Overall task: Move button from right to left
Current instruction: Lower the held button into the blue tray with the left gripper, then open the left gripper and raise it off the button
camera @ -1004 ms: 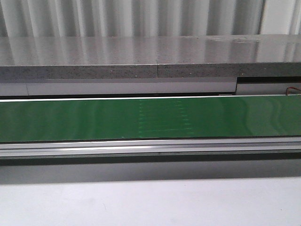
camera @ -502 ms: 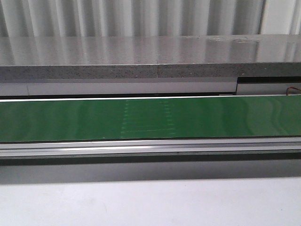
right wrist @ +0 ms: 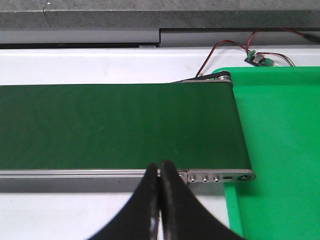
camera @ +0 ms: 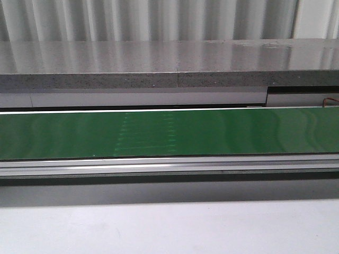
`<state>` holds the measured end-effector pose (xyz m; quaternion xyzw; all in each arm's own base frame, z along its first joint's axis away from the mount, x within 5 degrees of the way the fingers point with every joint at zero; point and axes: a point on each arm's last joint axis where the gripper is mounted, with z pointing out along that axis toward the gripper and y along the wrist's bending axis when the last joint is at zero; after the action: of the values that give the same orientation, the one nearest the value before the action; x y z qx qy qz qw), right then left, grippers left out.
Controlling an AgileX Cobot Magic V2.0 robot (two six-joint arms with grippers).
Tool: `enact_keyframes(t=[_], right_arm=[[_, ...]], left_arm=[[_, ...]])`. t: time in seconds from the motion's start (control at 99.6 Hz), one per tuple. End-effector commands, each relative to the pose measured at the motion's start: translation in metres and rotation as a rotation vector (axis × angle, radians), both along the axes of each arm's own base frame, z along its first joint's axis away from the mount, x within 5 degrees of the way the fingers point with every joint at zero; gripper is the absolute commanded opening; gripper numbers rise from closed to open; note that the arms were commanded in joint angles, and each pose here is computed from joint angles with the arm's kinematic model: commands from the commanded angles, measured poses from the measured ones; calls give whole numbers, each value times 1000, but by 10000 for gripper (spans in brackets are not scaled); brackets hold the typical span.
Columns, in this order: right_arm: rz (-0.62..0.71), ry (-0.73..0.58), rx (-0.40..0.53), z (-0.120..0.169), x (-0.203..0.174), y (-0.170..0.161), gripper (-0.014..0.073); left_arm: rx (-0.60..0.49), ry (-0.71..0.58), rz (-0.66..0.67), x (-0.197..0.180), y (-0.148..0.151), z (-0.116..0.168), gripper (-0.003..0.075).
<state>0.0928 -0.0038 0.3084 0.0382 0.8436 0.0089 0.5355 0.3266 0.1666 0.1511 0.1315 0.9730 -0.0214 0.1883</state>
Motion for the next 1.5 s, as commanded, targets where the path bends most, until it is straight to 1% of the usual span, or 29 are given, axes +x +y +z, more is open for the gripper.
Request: enact_keyframes(t=[0.0, 0.08, 0.181, 0.251, 0.321, 0.602, 0.653, 0.773, 0.904, 1.014, 1.175, 1.245, 1.386, 1.486], right_arm=[[-9, -91, -13, 13, 3, -1, -67], [-9, -91, -13, 13, 3, -1, -67], [-9, -91, -13, 13, 3, -1, -67], [-9, -91, -13, 13, 3, -1, -67], [-9, -91, -13, 13, 3, -1, -67], [-9, -91, -13, 13, 3, -1, -67], [-9, -91, -13, 13, 3, -1, -67], [-9, -91, -13, 13, 3, -1, -67], [-9, -91, -13, 13, 3, -1, -67], [-9, -91, -13, 13, 3, -1, -67], [-9, -91, -13, 13, 3, -1, -67], [-9, -91, -13, 13, 3, -1, -67], [-9, -91, -13, 13, 3, -1, -67], [-9, -91, -13, 13, 3, -1, -67]], left_arm=[[33, -87, 12, 6, 1, 26, 27], [38, -93, 10, 8, 2, 28, 106], [39, -95, 10, 8, 2, 28, 245], [40, -96, 11, 8, 2, 28, 324], [42, -98, 11, 8, 3, 28, 378], [41, -102, 17, 9, 3, 29, 547], [41, -102, 17, 9, 3, 29, 560], [48, -110, 19, 9, 3, 30, 559], [70, -148, 28, 9, 4, 42, 558], [77, -213, 44, 12, 4, 63, 558], [7, -348, 111, 15, -2, 100, 557], [8, -393, 112, 13, -8, 113, 557], [44, -486, 79, 13, -29, 142, 557], [46, -551, 27, 12, -53, 163, 557]])
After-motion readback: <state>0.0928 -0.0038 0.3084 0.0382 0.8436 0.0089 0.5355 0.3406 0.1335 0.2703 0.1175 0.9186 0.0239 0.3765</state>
